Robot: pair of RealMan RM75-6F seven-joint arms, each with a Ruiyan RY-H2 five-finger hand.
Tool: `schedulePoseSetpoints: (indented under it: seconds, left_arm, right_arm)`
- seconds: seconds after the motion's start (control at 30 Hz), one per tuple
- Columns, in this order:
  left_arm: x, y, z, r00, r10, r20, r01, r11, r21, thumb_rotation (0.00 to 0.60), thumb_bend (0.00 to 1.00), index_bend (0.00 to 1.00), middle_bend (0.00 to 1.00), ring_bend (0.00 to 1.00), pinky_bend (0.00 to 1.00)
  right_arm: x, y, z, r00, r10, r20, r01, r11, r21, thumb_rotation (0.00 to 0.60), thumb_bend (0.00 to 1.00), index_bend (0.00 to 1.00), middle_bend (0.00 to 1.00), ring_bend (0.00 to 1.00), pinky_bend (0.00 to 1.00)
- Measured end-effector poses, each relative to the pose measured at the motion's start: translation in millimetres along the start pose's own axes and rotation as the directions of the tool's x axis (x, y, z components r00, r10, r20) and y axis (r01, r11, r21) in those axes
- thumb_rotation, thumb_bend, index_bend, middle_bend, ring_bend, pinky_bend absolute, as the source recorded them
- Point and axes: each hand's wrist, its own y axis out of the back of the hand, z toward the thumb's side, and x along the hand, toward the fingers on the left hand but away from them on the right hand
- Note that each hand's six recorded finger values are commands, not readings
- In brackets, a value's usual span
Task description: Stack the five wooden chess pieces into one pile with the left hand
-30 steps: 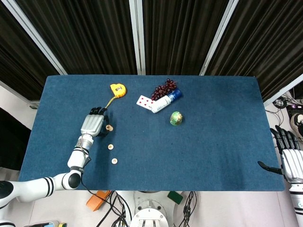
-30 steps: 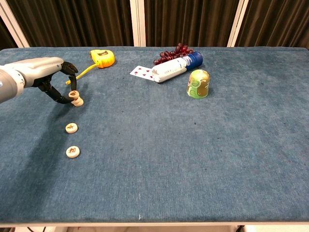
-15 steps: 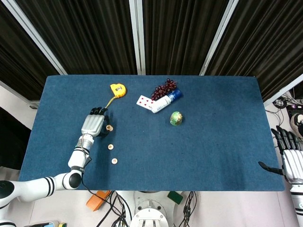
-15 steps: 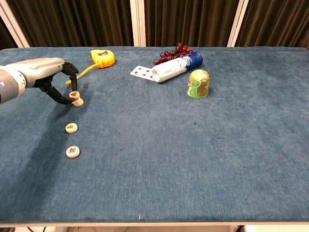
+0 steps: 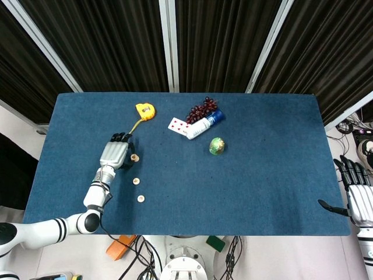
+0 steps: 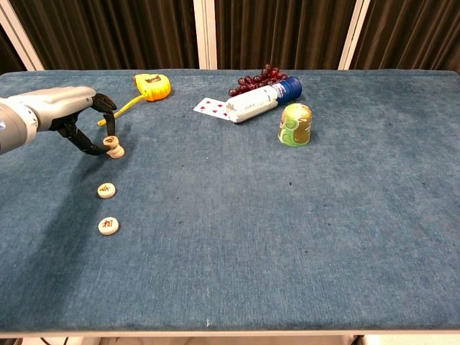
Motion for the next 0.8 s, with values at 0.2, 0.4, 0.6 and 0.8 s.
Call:
schedulePoseSetpoints:
  seconds: [0.2, 0.4, 0.6, 0.8]
  left_arm:
    - [0, 0, -1, 1.0, 0.0, -0.001, 0.0, 1.0, 0.001, 0.6, 0.32, 0.44, 0.09, 0.0, 0.0]
    - [-3, 4, 0, 1.0, 0.012, 0.004, -0.012, 1.0, -0.003, 0.6, 0.32, 0.43, 0.09, 0.0, 0.0]
    - [-18, 15, 6, 0.996, 0.068, 0.057, -0.068, 0.998, 0.0, 0.6, 0.29, 0.41, 0.09, 0.0, 0.0]
    - [-44, 16, 19, 0.979, 0.108, 0.171, -0.115, 0.993, 0.035, 0.6, 0.26, 0.41, 0.09, 0.0, 0.0]
  right_arm:
    - [1, 1, -1, 1.0, -0.001, 0.002, 0.001, 1.0, 0.0, 0.6, 0.12, 0.0, 0.0, 0.0, 0.0]
    - [1, 2, -1, 1.0, -0.007, 0.003, 0.007, 1.0, 0.0, 0.6, 0.12, 0.0, 0.0, 0.0, 0.0]
    - [2, 3, -1, 1.0, -0.007, 0.003, 0.007, 1.0, 0.0, 0.6, 0.12, 0.0, 0.0, 0.0, 0.0]
    - [2, 2, 0, 1.0, -0.008, -0.002, 0.008, 1.0, -0.001, 0.6, 0.12, 0.0, 0.0, 0.0, 0.0]
